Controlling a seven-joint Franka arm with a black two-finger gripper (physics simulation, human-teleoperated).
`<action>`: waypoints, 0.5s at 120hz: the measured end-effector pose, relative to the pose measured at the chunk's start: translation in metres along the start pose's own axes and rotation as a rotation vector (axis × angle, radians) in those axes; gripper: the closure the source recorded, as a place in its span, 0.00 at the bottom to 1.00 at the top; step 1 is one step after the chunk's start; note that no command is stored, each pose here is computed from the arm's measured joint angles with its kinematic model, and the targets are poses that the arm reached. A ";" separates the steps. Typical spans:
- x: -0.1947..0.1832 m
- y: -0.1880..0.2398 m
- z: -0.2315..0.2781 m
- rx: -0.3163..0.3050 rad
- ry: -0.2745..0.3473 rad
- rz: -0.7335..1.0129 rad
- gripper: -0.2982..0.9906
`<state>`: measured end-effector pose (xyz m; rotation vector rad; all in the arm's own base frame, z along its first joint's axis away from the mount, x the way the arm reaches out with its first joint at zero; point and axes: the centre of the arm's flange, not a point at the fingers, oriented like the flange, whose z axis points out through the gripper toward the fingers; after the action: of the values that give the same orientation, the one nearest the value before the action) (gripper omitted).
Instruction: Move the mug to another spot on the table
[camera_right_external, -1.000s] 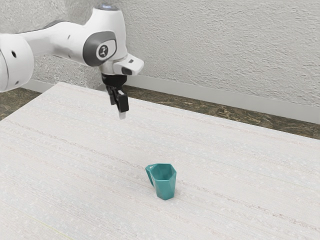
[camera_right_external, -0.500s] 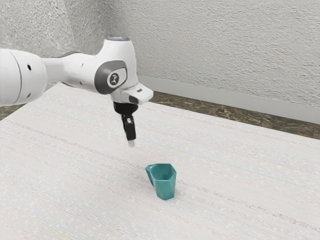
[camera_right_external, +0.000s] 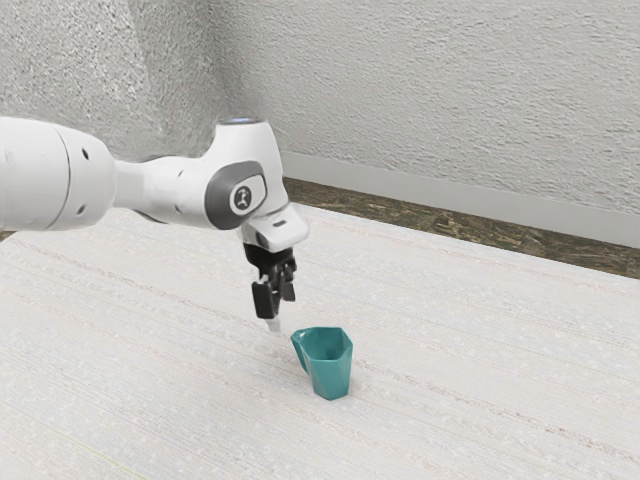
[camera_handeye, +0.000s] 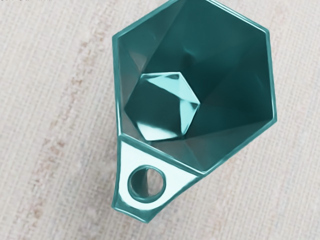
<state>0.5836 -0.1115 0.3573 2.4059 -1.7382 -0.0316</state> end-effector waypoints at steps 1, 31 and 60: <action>0.000 0.000 0.002 0.000 0.001 0.004 0.23; -0.001 -0.009 0.031 -0.009 0.023 0.107 0.23; 0.006 -0.013 0.053 -0.019 0.047 0.193 0.23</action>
<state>0.5912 -0.1200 0.3040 2.1966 -1.9303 0.0334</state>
